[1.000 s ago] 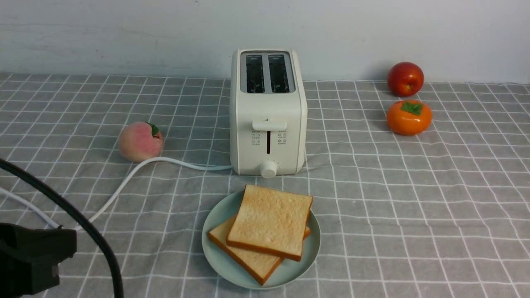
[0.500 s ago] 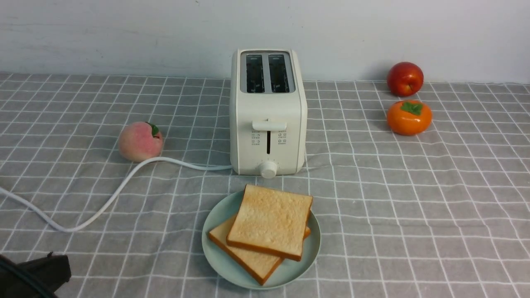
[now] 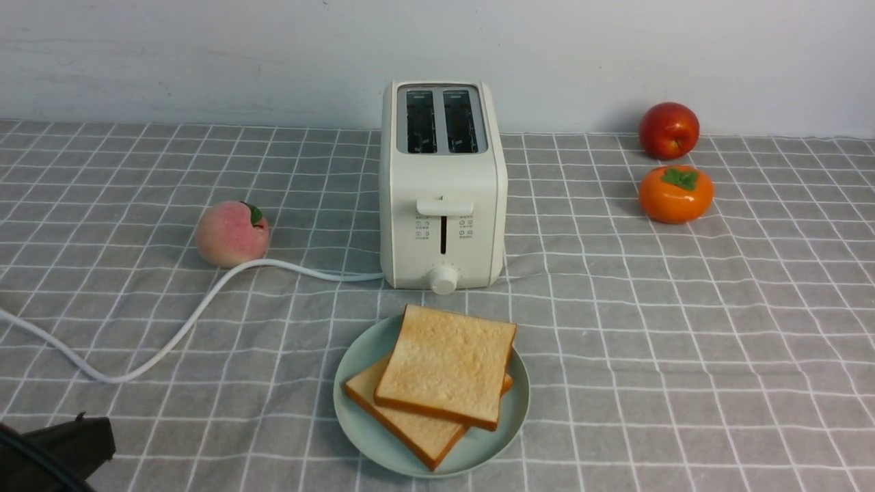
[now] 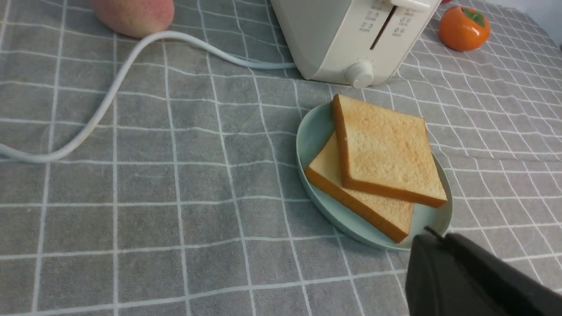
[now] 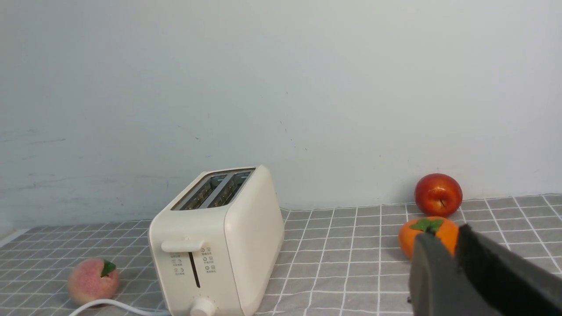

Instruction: Take toasted bread from bread machine on grey coffee table place on plate.

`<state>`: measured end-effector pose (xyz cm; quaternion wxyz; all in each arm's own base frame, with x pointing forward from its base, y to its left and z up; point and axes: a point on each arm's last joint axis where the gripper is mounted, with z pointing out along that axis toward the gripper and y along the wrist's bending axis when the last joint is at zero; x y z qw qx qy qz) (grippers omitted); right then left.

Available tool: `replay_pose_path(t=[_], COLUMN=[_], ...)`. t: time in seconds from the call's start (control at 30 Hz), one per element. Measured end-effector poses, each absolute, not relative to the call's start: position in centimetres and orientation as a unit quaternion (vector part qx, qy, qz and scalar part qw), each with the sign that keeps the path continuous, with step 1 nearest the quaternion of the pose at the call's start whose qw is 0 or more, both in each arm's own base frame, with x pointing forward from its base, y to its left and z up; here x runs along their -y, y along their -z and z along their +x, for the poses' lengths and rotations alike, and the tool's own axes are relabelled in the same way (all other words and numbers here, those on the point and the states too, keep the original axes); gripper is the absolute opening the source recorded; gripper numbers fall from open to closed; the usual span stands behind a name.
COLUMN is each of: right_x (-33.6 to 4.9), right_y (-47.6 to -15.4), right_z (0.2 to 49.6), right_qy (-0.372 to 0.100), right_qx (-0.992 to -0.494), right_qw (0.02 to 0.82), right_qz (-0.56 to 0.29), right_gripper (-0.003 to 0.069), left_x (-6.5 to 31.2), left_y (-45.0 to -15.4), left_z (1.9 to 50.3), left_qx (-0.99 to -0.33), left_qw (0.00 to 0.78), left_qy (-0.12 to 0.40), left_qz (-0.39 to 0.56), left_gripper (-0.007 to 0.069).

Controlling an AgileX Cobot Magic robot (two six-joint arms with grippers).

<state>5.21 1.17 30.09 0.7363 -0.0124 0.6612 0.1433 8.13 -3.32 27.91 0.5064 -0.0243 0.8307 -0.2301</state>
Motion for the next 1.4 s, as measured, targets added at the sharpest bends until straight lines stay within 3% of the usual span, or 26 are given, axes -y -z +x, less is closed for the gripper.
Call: replay_pose_path(t=[0.27, 0.33, 0.43, 1.4], right_x=[-1.2, -1.2, -1.2, -1.2], right_y=[-30.1, -30.1, -30.1, -29.8], right_z=[5.2, 5.2, 5.2, 5.3], right_qy=[-0.143, -0.143, -0.143, -0.143], right_qx=[-0.661, -0.661, -0.66, -0.665], right_qw=[0.736, 0.736, 0.737, 0.733], right_qz=[-0.012, -0.012, -0.012, -0.013], right_gripper=[0.0089, 0.0092, 0.0097, 0.0106], left_x=[1.4, 1.1, 0.9, 0.8], left_y=[-21.3, -18.8, -17.3, -16.9], left_z=[6.1, 5.6, 5.2, 5.2], left_qx=[-0.787, -0.784, -0.799, -0.809], left_qw=[0.595, 0.601, 0.585, 0.572], left_qy=[0.155, 0.145, 0.13, 0.122], left_qz=[-0.038, -0.045, -0.054, -0.052], left_gripper=[-0.0014, -0.0014, -0.0014, -0.0004])
